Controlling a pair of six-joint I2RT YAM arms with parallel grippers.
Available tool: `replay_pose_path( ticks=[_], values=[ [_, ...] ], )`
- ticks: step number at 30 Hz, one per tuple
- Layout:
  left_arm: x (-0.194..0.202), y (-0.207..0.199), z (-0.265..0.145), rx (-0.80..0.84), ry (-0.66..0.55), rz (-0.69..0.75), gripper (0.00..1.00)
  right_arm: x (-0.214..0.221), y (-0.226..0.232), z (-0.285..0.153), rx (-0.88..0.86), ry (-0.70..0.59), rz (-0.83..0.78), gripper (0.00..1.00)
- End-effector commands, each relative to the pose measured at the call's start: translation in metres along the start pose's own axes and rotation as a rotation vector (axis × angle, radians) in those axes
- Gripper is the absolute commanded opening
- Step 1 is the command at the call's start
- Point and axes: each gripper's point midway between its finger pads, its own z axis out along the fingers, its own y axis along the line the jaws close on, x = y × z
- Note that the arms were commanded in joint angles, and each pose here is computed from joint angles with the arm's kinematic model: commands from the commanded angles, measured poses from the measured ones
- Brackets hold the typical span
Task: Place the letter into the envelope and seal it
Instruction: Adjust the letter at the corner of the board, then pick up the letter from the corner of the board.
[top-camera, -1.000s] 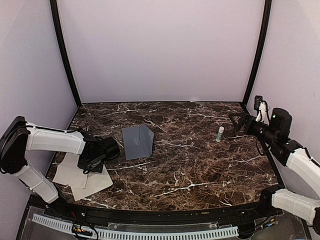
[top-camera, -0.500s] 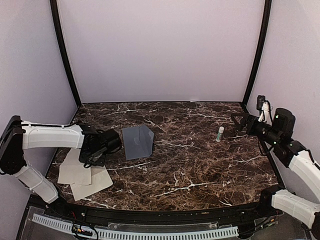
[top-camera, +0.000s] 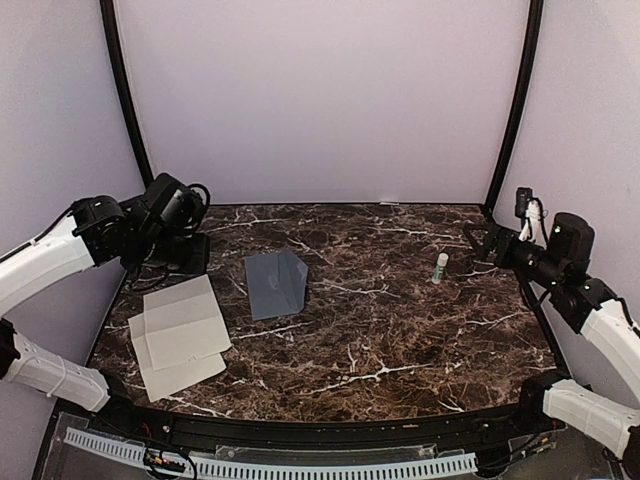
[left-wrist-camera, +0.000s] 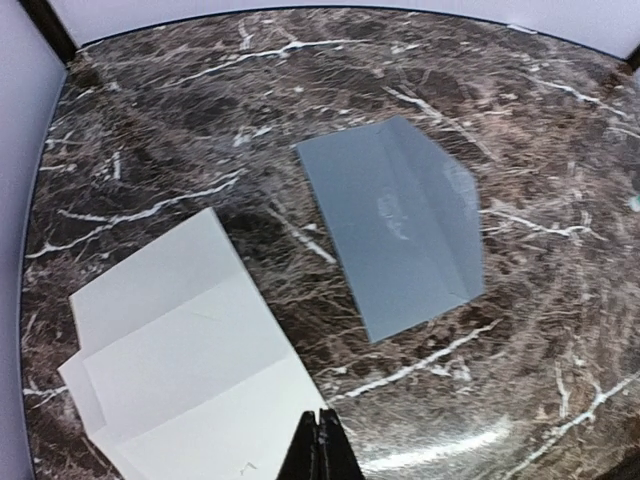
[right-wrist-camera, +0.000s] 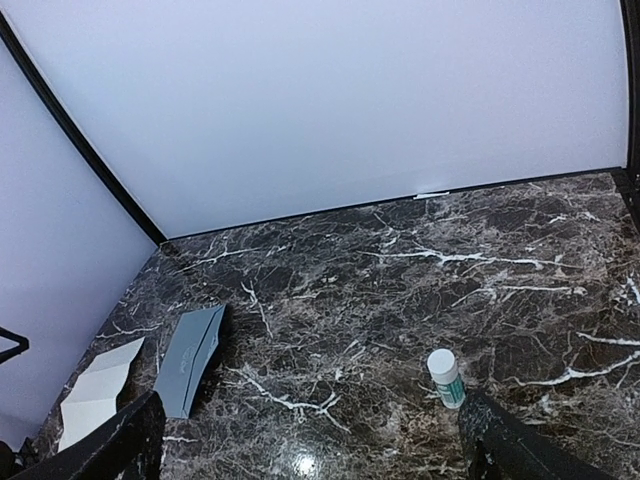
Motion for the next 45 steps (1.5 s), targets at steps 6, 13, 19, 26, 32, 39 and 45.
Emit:
replay_pose_path(
  ticks=[6, 13, 19, 26, 32, 39, 45],
  values=[
    [0.014, -0.008, -0.007, 0.121, -0.003, -0.018, 0.24, 0.008, 0.005, 0.001, -0.033, 0.024, 0.019, 0.99],
    [0.042, 0.015, 0.049, 0.035, 0.01, -0.195, 0.73, 0.017, 0.004, -0.001, -0.034, 0.04, 0.056, 0.99],
    [0.055, 0.057, 0.065, 0.26, -0.082, -0.554, 0.85, 0.023, 0.0, -0.004, -0.009, 0.074, 0.033, 0.99],
    [0.087, 0.103, 0.083, 0.306, -0.044, -0.725, 0.92, 0.031, 0.0, 0.004, -0.038, 0.087, 0.046, 0.99],
    [0.101, 0.145, 0.096, 0.232, -0.064, -0.842, 0.92, 0.026, 0.001, 0.004, -0.035, 0.075, 0.039, 0.99],
    [0.125, 0.166, 0.103, 0.116, -0.079, -0.924, 0.93, 0.024, -0.002, 0.002, -0.016, 0.061, 0.031, 0.99],
    [0.145, 0.168, 0.107, 0.087, -0.058, -0.983, 0.83, 0.027, -0.003, 0.007, -0.023, 0.078, 0.032, 0.99]
  ],
)
